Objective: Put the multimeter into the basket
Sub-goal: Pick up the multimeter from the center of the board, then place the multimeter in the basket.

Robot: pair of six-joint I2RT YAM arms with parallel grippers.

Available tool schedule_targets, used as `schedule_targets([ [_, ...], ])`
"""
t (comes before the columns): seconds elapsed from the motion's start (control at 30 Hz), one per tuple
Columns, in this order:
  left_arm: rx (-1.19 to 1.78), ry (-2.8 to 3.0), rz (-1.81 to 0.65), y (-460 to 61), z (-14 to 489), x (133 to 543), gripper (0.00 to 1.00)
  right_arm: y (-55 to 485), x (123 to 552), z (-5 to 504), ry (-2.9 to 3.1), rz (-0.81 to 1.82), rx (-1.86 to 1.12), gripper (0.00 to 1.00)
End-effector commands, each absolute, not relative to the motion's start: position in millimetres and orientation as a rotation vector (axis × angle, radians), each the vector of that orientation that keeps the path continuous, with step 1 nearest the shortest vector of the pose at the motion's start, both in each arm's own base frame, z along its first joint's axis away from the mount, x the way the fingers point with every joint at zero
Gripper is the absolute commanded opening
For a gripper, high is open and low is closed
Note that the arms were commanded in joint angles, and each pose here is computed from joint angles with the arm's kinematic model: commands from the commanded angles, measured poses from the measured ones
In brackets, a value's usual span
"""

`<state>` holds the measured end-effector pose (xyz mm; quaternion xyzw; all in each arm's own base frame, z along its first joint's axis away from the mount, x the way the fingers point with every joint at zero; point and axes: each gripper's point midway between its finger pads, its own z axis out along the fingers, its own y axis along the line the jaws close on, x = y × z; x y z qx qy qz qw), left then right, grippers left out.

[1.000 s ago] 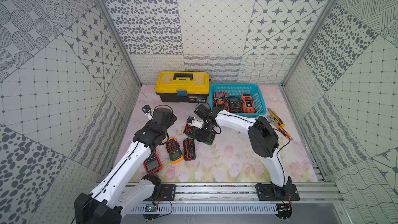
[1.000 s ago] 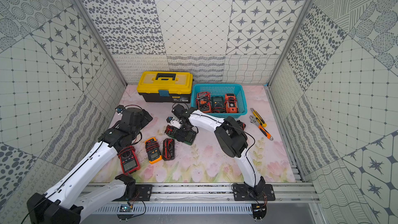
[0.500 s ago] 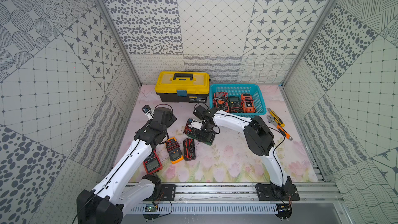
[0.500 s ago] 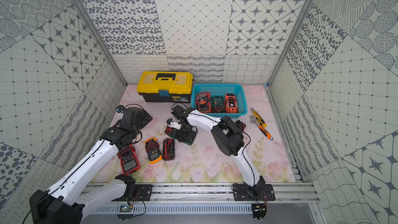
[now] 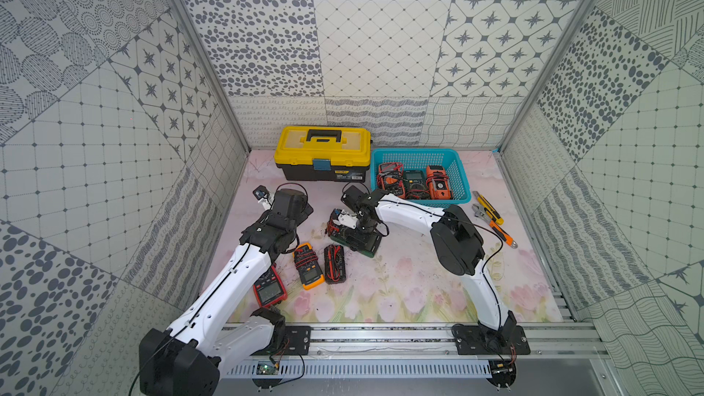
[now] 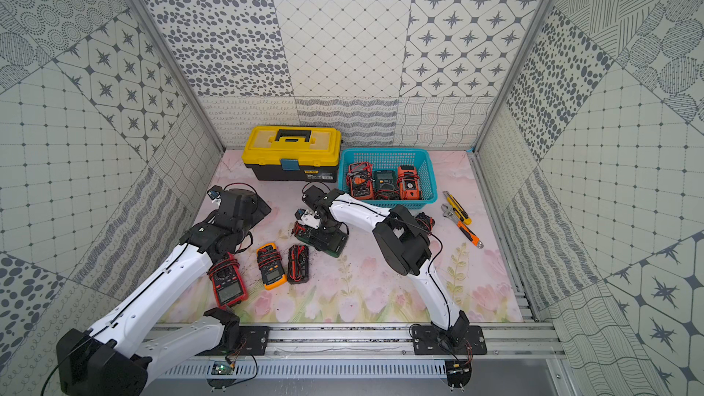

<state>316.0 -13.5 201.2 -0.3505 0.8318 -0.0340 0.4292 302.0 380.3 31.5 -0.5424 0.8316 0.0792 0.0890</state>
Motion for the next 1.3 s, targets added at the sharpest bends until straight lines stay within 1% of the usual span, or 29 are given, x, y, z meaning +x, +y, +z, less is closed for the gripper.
schedule_targets([
  [0.0,-0.873,2.065,-0.115,-16,205,323,0.99,389,303,81,2.42,0.305,-1.517,0.1],
  [0.1,-0.872,2.062,-0.116,-16,206,324,0.99,396,304,105,2.376,0.354,-1.46,0.01],
  [0.13,-0.871,2.06,-0.115,-16,206,324,0.99,396,305,111,2.368,0.359,-1.439,0.0],
  [0.37,-0.889,2.031,-0.102,-11,212,321,0.99,401,312,155,2.317,0.396,-1.305,0.0],
  [0.5,-0.901,1.999,-0.098,-7,217,317,0.99,394,324,187,2.285,0.354,-1.179,0.0],
  [0.63,-0.895,1.98,-0.094,-4,222,315,0.99,375,344,223,2.256,0.261,-0.99,0.0],
  [0.77,-0.887,1.982,-0.073,-2,222,314,0.99,355,359,257,2.247,0.276,-0.808,0.0],
  [0.87,-0.88,1.988,-0.071,-3,220,316,0.99,330,378,273,2.248,0.233,-0.659,0.0],
  [1.03,-0.854,2.005,-0.079,-7,218,321,0.99,274,420,281,2.287,0.167,-0.419,0.0],
  [1.27,-0.818,2.035,-0.062,-10,214,323,0.99,216,475,254,2.349,0.058,-0.238,0.0],
])
